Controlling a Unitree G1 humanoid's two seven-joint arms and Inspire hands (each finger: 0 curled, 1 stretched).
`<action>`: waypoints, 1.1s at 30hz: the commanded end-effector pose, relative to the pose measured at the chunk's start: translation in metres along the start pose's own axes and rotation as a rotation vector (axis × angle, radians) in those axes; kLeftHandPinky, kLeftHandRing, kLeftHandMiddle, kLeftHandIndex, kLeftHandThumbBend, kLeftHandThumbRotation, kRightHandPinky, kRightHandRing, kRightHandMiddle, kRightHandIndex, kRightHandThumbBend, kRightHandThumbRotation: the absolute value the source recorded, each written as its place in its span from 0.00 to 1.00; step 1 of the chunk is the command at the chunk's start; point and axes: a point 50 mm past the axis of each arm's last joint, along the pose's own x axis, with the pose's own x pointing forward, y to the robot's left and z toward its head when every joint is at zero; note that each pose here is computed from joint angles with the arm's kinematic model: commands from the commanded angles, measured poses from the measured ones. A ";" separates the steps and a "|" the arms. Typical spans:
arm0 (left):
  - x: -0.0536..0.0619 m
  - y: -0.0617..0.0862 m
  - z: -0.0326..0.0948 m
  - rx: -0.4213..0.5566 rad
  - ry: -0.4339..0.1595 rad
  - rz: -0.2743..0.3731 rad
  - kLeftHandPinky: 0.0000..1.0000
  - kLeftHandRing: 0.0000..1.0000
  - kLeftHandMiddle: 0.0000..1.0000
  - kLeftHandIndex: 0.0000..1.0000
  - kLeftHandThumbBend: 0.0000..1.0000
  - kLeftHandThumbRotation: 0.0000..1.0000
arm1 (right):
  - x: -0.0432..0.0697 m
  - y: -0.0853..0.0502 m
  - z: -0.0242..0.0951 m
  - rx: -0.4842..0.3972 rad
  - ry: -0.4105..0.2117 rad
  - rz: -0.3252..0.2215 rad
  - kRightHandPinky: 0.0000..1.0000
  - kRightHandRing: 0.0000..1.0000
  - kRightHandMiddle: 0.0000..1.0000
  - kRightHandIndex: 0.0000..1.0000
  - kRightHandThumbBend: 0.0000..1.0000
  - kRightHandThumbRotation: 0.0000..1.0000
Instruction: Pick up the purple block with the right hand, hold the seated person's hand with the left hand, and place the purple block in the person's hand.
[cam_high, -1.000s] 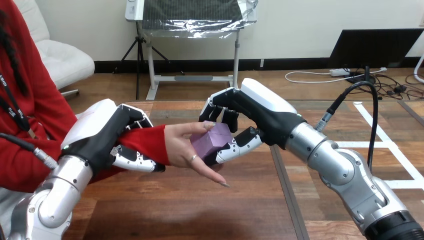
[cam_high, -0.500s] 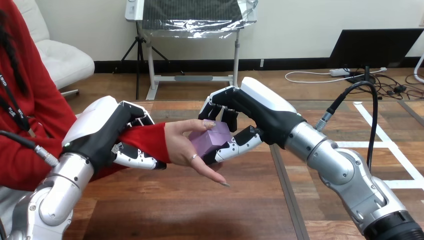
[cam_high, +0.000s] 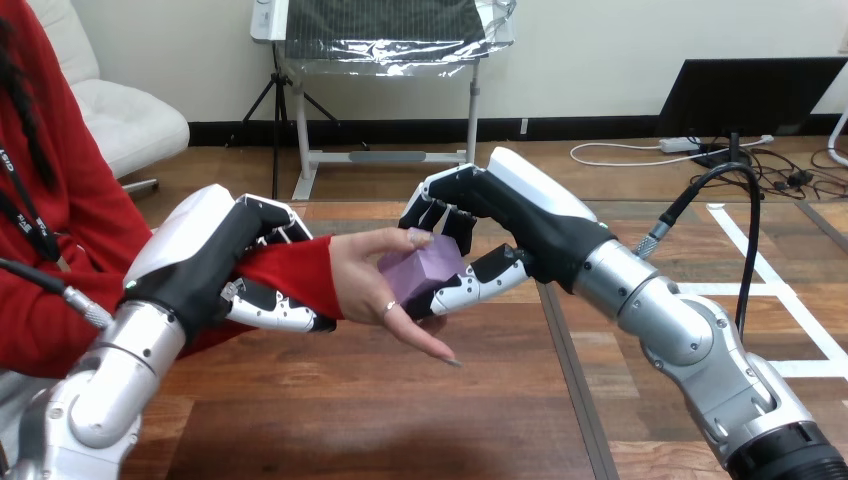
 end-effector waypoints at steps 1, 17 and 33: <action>0.009 0.024 0.048 -0.033 -0.253 0.083 0.39 0.45 0.49 0.49 0.76 0.03 | 0.004 -0.006 0.005 0.027 -0.018 -0.035 0.43 0.49 0.53 0.55 0.70 0.05; -0.001 0.015 0.041 -0.057 -0.248 0.054 0.46 0.52 0.56 0.57 0.80 0.18 | -0.004 -0.008 -0.007 0.034 0.013 -0.025 0.45 0.53 0.58 0.60 0.62 0.40; -0.008 0.006 0.034 -0.063 -0.213 0.036 0.46 0.53 0.57 0.58 0.80 0.15 | -0.011 -0.009 -0.015 0.033 0.037 -0.015 0.46 0.54 0.59 0.60 0.56 0.67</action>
